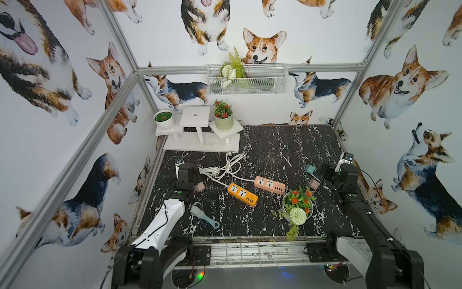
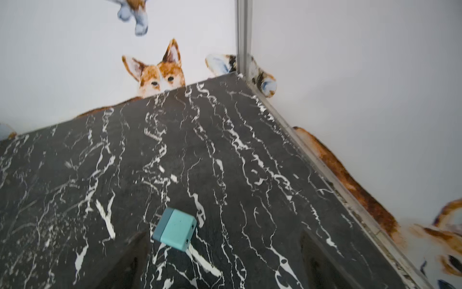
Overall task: Pull the plug off the socket
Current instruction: Reset both arms
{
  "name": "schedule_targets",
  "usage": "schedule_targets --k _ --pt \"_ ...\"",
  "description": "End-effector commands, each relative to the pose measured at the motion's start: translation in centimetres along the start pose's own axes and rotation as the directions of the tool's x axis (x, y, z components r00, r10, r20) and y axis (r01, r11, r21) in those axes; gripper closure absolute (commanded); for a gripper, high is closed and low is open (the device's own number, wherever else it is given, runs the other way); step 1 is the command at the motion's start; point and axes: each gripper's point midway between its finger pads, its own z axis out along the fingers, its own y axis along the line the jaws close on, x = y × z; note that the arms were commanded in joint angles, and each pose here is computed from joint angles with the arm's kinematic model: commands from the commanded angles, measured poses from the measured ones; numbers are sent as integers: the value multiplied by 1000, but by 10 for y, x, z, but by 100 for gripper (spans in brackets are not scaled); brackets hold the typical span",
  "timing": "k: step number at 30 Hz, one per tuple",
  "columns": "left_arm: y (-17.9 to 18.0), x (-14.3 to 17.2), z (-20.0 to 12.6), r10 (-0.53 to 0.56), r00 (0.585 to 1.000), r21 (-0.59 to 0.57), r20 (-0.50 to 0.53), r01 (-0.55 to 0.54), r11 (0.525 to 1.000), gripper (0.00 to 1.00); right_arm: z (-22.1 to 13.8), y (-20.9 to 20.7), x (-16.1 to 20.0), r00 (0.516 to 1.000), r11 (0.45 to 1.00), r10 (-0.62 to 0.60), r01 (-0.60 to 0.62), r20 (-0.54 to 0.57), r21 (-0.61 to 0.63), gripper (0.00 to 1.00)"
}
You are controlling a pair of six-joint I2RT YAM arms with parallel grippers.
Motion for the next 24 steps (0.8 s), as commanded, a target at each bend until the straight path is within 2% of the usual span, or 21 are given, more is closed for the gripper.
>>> schedule_targets --k 1,6,7,10,13,16,19,20,24 --pt "-13 -18 13 44 987 63 152 -54 997 0 8 16 -11 992 995 -39 49 121 -83 0" --pt "-28 -5 36 40 981 121 190 -63 991 0 22 19 17 994 992 -48 58 97 -112 0" --pt "-32 -6 41 44 984 133 174 -68 989 0 23 21 17 992 991 -45 59 116 -122 0" --pt "-39 -18 50 11 972 170 236 -53 984 0 29 33 19 994 983 -78 90 74 -163 0" --pt "-45 -17 58 28 968 187 248 -76 979 0 30 44 24 989 973 -86 110 123 -203 0" --pt "-45 -9 58 14 961 195 276 -70 978 0 32 59 36 982 953 -145 171 120 -250 0" --pt "-42 -4 57 3 943 192 332 -70 979 0 35 52 43 980 963 -120 154 158 -222 0" --pt "-42 -1 57 -2 949 196 314 -63 979 0 37 51 41 979 966 -111 146 170 -211 0" --pt "-45 -2 65 16 962 192 273 -71 979 0 48 46 42 991 977 -108 122 85 -177 0"
